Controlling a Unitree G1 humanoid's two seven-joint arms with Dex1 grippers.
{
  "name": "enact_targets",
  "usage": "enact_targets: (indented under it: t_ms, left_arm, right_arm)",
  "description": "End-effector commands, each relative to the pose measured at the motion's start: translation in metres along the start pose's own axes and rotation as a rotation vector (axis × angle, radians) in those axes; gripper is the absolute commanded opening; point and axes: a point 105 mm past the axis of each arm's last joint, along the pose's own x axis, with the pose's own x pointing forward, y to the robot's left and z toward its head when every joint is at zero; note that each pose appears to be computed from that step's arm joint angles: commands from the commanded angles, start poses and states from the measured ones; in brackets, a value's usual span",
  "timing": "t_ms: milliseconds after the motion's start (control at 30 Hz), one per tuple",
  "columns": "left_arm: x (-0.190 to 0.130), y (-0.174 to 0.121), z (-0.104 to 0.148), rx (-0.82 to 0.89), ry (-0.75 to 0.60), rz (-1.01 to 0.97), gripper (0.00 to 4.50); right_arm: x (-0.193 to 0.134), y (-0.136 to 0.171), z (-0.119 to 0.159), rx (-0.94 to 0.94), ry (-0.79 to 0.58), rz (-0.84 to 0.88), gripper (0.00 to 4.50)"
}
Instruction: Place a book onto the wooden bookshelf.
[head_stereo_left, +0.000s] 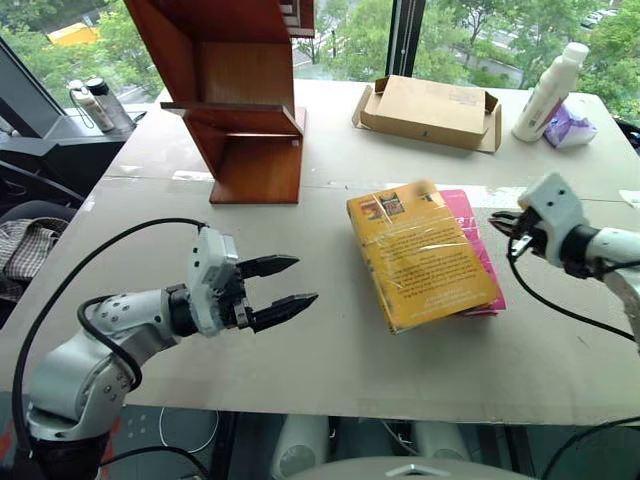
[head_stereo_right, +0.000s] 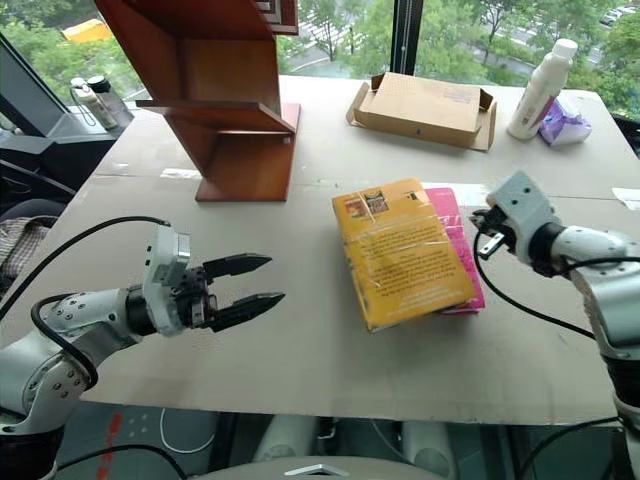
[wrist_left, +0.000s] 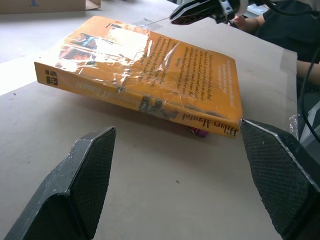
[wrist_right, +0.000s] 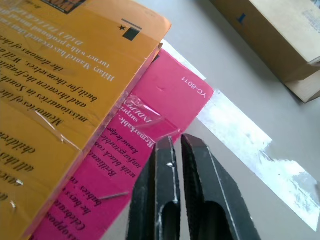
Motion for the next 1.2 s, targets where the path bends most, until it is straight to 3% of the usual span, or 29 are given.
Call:
enact_targets:
  t_ms: [33, 100, 233, 333, 500, 667, 1100, 1200]
  left_arm:
    - [0.004, 0.013, -0.004, -0.159, 0.012, 0.069, 4.08]
    - [0.009, 0.017, -0.009, -0.280, 0.043, 0.068, 4.08]
    - [0.029, 0.030, -0.008, -0.527, -0.010, 0.058, 4.08]
    - [0.042, 0.033, -0.027, -0.698, 0.077, 0.062, 4.08]
    - [0.063, 0.034, -0.037, -0.864, 0.141, 0.023, 4.08]
    - [0.108, 0.043, -0.026, -1.045, 0.070, -0.025, 4.08]
    - [0.163, 0.034, -0.027, -1.103, 0.124, -0.101, 4.08]
    - [0.163, 0.032, -0.027, -1.112, 0.121, -0.122, 3.24]
  right_arm:
    - [-0.043, 0.004, 0.016, 0.091, -0.173, 0.116, 0.57]
    - [-0.062, 0.013, 0.019, 0.101, -0.231, 0.186, 1.24]
    - [-0.097, 0.023, 0.018, 0.114, -0.264, 0.239, 3.20]
    - [-0.119, 0.028, 0.014, 0.142, -0.268, 0.251, 4.46]
    - [-0.136, 0.034, 0.014, 0.157, -0.285, 0.228, 4.46]
    - [-0.146, 0.046, 0.017, 0.202, -0.319, 0.204, 4.46]
    - [-0.161, 0.059, 0.026, 0.214, -0.385, 0.193, 4.46]
    - [-0.159, 0.058, 0.025, 0.211, -0.382, 0.204, 4.50]
